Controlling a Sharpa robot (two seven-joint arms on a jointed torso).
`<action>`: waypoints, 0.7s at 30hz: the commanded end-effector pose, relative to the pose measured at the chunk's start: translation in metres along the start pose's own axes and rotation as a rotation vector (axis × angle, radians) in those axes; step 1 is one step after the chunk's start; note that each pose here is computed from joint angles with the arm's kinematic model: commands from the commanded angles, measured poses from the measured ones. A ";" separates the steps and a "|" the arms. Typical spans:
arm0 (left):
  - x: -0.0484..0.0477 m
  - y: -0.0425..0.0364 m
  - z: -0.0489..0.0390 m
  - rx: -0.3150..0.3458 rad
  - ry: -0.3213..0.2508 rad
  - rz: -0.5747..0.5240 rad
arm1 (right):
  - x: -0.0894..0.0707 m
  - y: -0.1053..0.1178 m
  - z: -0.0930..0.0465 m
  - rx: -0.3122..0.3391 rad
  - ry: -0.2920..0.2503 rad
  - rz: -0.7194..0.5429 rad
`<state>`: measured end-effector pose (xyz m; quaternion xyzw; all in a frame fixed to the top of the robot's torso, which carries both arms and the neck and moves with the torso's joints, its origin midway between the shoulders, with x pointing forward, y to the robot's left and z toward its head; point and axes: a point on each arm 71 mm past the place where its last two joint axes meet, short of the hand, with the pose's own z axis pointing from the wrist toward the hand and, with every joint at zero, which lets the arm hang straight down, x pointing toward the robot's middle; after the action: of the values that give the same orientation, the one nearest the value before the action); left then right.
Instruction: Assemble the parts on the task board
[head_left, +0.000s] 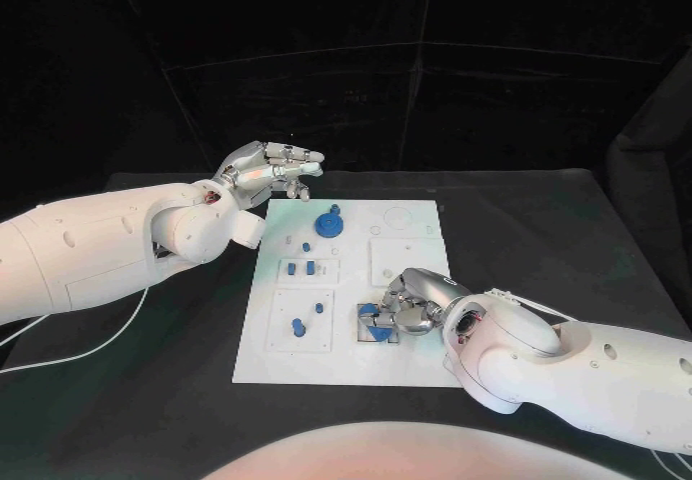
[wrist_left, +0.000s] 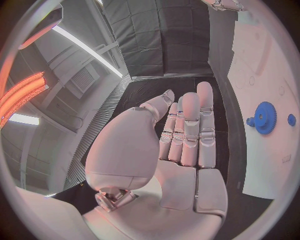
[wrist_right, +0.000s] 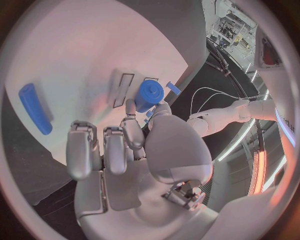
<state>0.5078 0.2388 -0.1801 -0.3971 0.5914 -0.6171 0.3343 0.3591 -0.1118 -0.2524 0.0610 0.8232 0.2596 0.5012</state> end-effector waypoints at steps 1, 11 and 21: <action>0.0014 -0.0016 0.0002 0.008 0.012 -0.008 | 0.000 0.001 0.001 0.008 0.002 -0.017; 0.0012 -0.0016 0.0001 0.008 0.012 -0.008 | 0.000 0.000 0.002 0.009 -0.006 -0.047; 0.0010 -0.0015 0.0001 0.007 0.013 -0.008 | 0.001 0.006 -0.006 -0.028 0.008 -0.053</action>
<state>0.5077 0.2390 -0.1802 -0.3970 0.5917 -0.6172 0.3337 0.3547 -0.1103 -0.2497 0.0445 0.8240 0.2534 0.5047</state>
